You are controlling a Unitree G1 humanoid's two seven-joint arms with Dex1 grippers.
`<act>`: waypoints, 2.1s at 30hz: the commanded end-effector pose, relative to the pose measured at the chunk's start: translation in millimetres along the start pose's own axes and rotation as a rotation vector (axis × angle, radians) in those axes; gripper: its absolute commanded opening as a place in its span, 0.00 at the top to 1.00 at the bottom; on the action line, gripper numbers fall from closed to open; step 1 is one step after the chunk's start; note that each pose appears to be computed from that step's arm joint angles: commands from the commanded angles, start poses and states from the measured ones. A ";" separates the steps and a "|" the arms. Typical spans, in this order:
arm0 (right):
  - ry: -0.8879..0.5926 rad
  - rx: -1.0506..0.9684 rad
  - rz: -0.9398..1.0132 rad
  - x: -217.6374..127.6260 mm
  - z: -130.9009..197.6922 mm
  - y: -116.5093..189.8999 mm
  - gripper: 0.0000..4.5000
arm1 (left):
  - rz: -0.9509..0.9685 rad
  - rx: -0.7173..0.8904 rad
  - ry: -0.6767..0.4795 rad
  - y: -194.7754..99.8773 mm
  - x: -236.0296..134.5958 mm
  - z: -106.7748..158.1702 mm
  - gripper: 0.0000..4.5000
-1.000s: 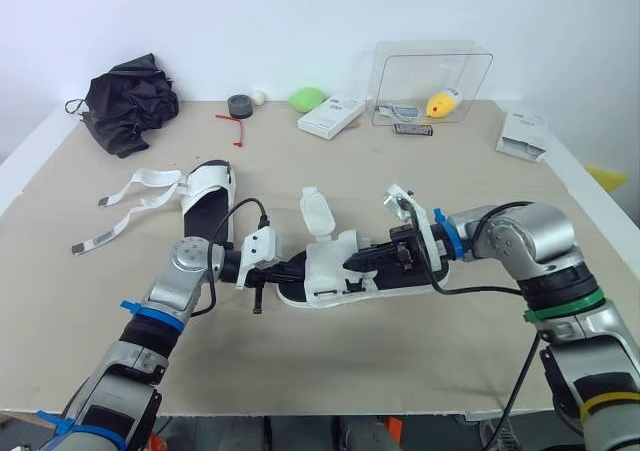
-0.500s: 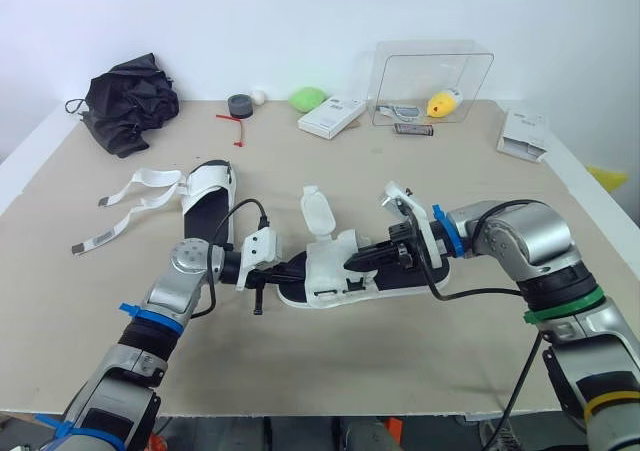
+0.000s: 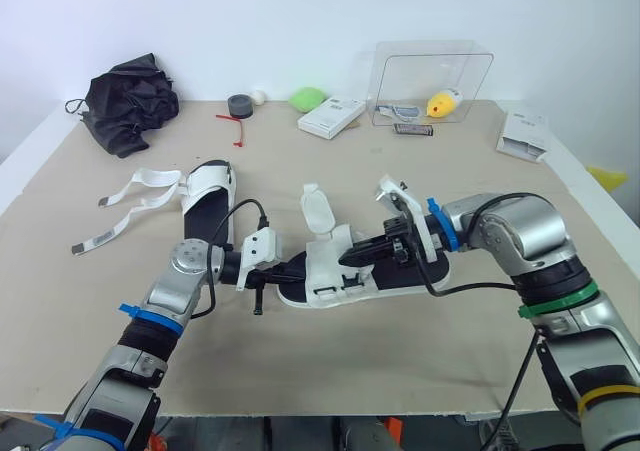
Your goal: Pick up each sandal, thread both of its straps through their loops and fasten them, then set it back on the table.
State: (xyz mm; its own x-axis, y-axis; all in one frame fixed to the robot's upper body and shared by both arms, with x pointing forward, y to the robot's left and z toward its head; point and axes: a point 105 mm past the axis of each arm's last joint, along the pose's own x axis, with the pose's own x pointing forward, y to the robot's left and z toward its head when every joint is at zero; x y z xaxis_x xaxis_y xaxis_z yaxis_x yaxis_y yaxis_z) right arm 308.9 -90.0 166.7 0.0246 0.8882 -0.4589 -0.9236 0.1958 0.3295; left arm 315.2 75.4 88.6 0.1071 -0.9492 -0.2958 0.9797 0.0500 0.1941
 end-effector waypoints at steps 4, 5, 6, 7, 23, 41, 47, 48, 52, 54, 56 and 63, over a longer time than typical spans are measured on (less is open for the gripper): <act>0.002 -0.044 0.044 -0.4 6.5 10.3 0.98 | -0.083 -0.178 0.147 -31.9 4.5 -52.4 1.00; 0.005 -0.051 0.049 -0.7 6.0 11.2 0.98 | -0.082 -0.178 0.147 -31.7 4.5 -52.4 1.00; 0.007 -0.061 0.052 -1.1 5.7 11.9 0.98 | -0.082 -0.179 0.147 -31.7 4.5 -52.3 1.00; 0.011 -0.076 0.052 -1.7 5.5 12.1 0.98 | -0.081 -0.179 0.147 -31.7 4.5 -52.3 1.00; 0.090 -0.207 0.011 -10.7 0.4 6.1 0.98 | -0.079 -0.178 0.145 -31.7 3.9 -51.6 1.00; 0.006 -0.074 0.127 -4.2 10.3 24.3 0.98 | -0.077 -0.177 0.148 -31.7 3.8 -51.9 1.00; 0.015 -0.049 0.143 0.9 5.4 28.4 0.98 | -0.076 -0.179 0.146 -32.8 4.2 -52.0 1.00; 0.020 -0.044 0.142 2.3 3.8 28.3 0.98 | -0.076 -0.180 0.146 -33.1 4.2 -52.1 1.00; 0.062 -0.017 0.087 13.5 -6.8 19.7 0.98 | -0.075 -0.180 0.144 -33.7 4.6 -52.0 1.00; 0.072 -0.008 0.069 15.4 -9.2 17.1 0.98 | -0.075 -0.180 0.144 -33.8 4.8 -51.9 1.00; 0.094 0.020 0.029 17.2 -12.6 10.3 0.98 | -0.075 -0.180 0.145 -33.6 4.8 -51.9 1.00; 0.104 0.006 0.060 10.0 -12.0 15.4 0.98 | -0.072 -0.181 0.145 -33.0 4.5 -52.0 1.00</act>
State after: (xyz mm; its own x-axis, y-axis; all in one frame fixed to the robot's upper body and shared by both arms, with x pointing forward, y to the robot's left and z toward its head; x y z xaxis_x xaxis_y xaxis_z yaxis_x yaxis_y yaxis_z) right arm 300.4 -87.2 154.3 -0.0045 0.8473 -0.5311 -0.9145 0.2114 0.3450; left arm 313.5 77.1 85.9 0.1261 -0.9476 -0.2935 0.9800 0.0730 0.1854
